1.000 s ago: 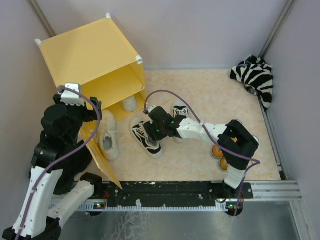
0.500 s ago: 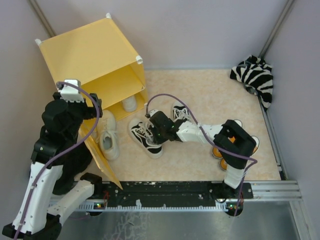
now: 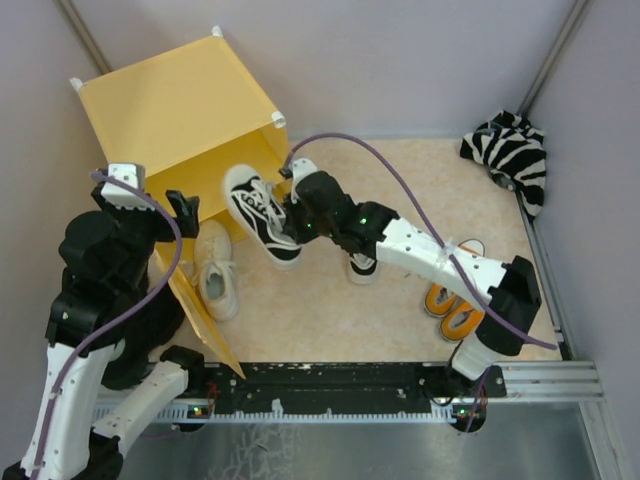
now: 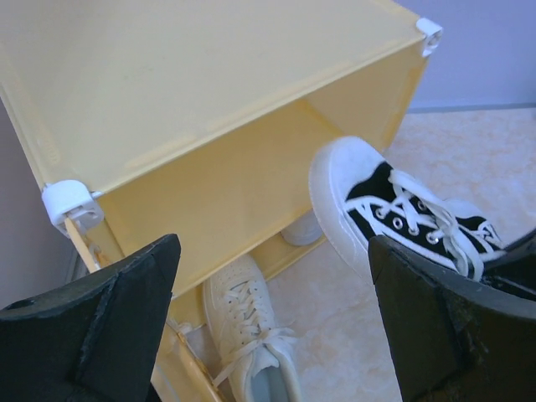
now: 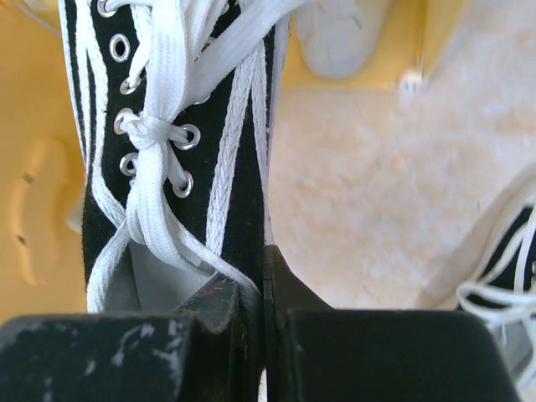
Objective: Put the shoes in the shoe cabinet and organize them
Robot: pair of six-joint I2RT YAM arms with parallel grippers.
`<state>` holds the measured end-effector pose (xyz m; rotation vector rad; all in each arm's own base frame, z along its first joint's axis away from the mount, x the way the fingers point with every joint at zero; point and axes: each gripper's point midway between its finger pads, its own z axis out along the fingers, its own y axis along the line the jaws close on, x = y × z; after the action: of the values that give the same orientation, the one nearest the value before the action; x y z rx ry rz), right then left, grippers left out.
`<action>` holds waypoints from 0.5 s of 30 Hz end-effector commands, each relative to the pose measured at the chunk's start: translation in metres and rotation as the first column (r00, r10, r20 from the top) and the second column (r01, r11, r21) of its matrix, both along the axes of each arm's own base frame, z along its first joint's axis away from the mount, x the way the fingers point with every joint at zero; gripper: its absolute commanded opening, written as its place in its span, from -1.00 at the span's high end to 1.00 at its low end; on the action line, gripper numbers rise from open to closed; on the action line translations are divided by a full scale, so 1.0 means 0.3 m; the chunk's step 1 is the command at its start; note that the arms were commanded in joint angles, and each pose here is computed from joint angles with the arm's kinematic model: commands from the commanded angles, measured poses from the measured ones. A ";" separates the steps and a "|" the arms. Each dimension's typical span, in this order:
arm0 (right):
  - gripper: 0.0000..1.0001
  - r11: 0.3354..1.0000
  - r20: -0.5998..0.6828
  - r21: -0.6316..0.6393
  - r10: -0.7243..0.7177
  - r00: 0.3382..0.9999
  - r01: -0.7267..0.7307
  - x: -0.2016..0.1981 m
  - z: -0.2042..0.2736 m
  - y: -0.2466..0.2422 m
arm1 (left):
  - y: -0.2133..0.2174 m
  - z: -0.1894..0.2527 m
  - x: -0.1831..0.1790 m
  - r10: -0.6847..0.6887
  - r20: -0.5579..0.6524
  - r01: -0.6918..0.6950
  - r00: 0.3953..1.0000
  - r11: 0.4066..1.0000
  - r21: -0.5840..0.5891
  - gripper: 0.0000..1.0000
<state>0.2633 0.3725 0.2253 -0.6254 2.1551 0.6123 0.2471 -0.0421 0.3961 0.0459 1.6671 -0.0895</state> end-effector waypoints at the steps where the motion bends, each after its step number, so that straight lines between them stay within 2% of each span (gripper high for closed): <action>1: 1.00 0.990 0.101 0.129 0.036 0.994 -0.049 0.055 0.204 0.138 | 0.000 0.132 -0.074 -0.035 0.141 0.042 0.989 0.998 -0.052 -0.99; 4: 1.00 0.989 0.108 0.131 0.047 0.993 -0.061 0.106 0.208 0.239 | 0.008 0.170 -0.107 -0.040 0.195 0.052 0.980 0.997 -0.057 -0.99; 15: 1.00 0.968 0.118 0.242 0.032 0.992 -0.060 0.238 0.272 0.504 | 0.035 0.210 -0.189 -0.048 0.253 0.060 0.966 0.997 -0.039 -0.99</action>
<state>0.3326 0.4948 0.2285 -0.6351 2.1102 0.6668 0.2021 -0.0329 0.4446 0.0507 1.4671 -0.1462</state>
